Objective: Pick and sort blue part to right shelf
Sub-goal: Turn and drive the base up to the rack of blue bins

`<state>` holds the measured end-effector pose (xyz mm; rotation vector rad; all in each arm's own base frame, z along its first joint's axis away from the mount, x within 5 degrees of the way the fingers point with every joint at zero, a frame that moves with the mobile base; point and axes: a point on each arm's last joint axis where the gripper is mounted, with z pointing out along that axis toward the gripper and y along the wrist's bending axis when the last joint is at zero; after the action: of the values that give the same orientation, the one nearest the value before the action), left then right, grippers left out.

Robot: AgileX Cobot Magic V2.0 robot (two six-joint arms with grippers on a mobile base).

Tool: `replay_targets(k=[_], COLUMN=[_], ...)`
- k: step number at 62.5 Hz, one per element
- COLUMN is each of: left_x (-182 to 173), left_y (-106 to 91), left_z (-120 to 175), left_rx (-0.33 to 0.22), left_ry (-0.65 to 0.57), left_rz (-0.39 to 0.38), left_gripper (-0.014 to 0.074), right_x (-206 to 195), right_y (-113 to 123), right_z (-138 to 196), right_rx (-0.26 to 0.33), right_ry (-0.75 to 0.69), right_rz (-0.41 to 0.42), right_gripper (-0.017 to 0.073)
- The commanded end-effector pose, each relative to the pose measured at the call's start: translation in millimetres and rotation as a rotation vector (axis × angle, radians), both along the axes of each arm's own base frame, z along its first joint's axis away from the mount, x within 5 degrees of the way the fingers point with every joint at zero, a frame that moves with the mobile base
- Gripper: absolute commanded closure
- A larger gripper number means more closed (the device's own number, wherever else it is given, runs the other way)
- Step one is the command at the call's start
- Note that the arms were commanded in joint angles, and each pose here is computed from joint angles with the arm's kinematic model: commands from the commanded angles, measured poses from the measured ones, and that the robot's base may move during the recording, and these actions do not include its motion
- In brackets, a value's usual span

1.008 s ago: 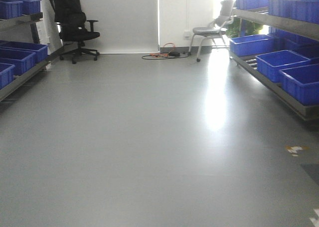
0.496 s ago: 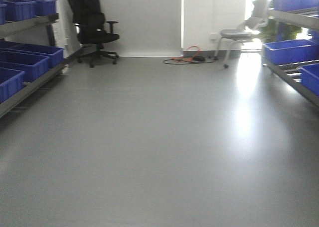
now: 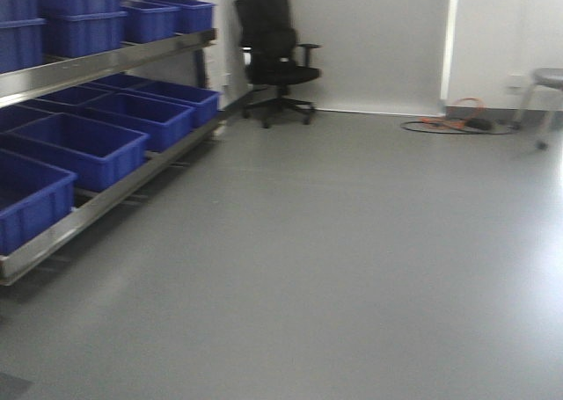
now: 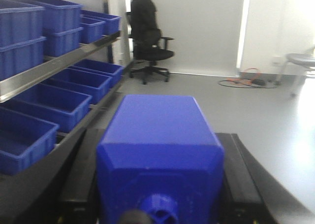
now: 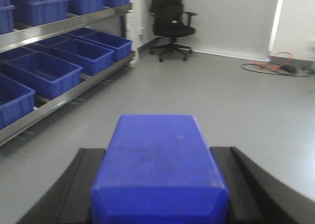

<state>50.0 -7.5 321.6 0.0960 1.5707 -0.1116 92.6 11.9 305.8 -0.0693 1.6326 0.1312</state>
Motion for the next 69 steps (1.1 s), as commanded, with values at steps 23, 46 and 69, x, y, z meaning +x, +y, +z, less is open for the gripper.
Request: replay_targets(k=[23,46,69], left_x=[-0.1,-0.1,-0.1], left_y=[0.3,0.3,0.3], left_z=[17.5,17.5,17.5], left_rx=[-0.020,-0.020,-0.020], left_ry=[-0.106,-0.106,-0.106], left_rz=[0.001,0.001,0.001], left_gripper=[0.0260,0.0260,0.0260], right_x=[0.1,0.1,0.1], right_y=[0.1,0.1,0.1], right_z=[18.8,18.8,18.8], right_rx=[0.002,0.002,0.002], right_ry=[-0.119,-0.119,-0.119], right_rz=[0.001,0.001,0.001], right_gripper=[0.0192,0.0192,0.0192])
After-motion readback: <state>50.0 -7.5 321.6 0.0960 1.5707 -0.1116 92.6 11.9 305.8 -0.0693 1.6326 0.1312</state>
